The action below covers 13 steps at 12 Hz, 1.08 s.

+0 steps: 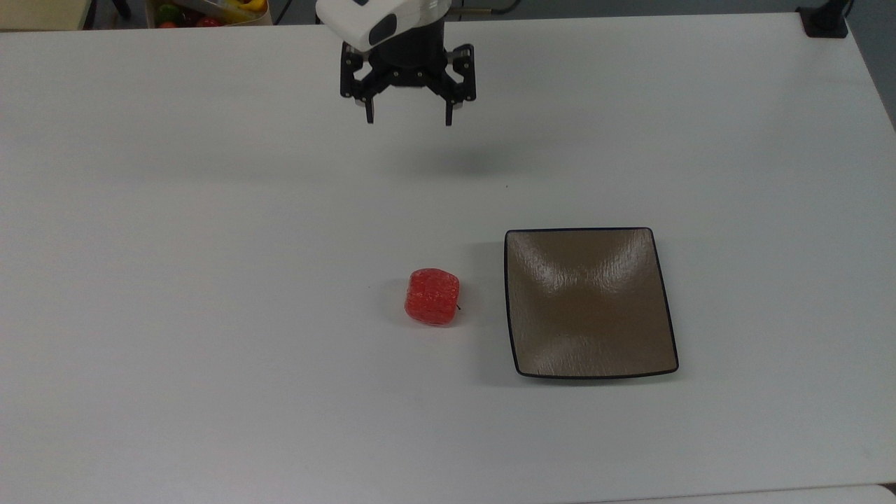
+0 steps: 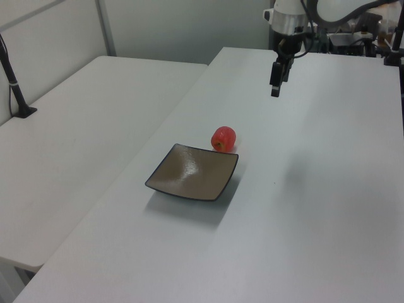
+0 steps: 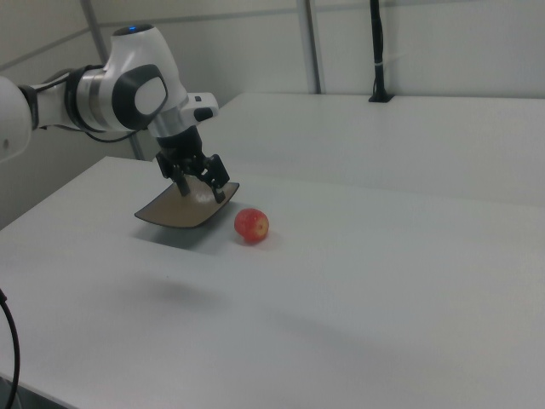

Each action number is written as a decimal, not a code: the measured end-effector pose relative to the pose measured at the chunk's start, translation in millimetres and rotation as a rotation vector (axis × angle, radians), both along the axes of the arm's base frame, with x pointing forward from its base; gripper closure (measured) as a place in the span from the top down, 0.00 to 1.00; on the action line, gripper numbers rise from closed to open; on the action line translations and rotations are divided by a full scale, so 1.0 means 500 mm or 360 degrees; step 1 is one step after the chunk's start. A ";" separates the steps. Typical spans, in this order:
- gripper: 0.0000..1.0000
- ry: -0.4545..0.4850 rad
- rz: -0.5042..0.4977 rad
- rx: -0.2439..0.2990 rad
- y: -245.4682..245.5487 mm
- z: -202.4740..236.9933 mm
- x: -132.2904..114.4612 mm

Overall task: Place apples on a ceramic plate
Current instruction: 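Move the open gripper over the red apple and lower it, then close the gripper around the red apple and lift it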

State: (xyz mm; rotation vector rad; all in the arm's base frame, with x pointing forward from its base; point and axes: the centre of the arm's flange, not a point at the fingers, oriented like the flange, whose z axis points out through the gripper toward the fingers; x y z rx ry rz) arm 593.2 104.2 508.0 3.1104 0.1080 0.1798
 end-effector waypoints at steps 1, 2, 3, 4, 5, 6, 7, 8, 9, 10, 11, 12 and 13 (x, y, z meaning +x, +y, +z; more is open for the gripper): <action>1.00 -0.0042 0.0002 0.0009 0.002 -0.011 0.016; 1.00 -0.0080 0.0002 0.0018 0.005 -0.022 0.037; 1.00 -0.0099 0.0003 0.0024 0.009 -0.036 0.059; 1.00 -0.0124 0.0004 0.0031 0.013 -0.055 0.086; 1.00 -0.0169 0.0007 0.0042 0.018 -0.076 0.111; 1.00 -0.0237 0.0012 0.0058 0.024 -0.104 0.136; 1.00 -0.0283 0.0020 0.0070 0.032 -0.134 0.154; 1.00 -0.0298 0.0017 0.0078 0.042 -0.166 0.167; 1.00 -0.0310 0.0010 0.0077 0.050 -0.191 0.179; 1.00 -0.0316 -0.0008 0.0067 0.053 -0.209 0.192; 1.00 -0.0311 -0.0016 0.0046 0.055 -0.225 0.201; 1.00 -0.0312 -0.0029 0.0032 0.057 -0.240 0.208; 1.00 -0.0313 -0.0033 0.0026 0.060 -0.250 0.214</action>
